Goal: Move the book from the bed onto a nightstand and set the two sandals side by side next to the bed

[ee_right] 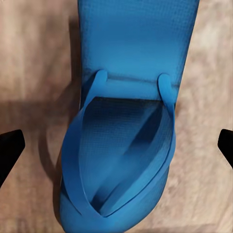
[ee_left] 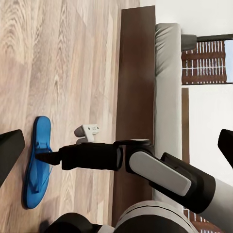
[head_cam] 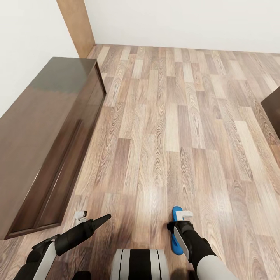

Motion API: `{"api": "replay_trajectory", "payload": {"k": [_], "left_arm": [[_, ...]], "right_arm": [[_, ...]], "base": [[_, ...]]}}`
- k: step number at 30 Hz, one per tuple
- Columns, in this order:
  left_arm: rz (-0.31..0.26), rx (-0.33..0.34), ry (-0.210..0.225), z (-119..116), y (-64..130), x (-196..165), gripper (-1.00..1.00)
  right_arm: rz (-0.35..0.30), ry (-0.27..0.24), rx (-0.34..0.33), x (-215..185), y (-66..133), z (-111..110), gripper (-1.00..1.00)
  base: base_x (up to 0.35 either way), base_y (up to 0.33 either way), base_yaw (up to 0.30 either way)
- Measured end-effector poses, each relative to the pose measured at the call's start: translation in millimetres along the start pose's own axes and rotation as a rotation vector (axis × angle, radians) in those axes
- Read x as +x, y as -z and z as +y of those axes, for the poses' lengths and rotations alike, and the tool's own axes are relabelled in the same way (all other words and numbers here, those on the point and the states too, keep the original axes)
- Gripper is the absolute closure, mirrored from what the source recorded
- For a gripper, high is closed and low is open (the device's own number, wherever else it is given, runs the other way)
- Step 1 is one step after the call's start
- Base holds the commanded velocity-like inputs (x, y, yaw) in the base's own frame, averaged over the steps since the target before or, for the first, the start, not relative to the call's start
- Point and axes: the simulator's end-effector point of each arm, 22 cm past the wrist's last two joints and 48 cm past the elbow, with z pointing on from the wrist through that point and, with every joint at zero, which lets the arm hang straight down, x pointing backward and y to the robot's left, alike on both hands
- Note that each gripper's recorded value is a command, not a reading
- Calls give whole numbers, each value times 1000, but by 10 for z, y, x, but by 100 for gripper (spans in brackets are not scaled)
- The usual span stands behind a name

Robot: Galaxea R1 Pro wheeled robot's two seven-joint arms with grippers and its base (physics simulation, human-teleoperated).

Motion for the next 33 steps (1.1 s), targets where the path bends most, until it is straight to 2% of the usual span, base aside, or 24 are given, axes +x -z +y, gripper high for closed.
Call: {"api": "replay_trajectory", "payload": {"k": [33], "left_arm": [[18, -36, 66, 315, 8, 173, -100]], "right_arm": [[77, 13, -2, 344, -272, 53, -100]], "base": [[0, 0, 0]]}}
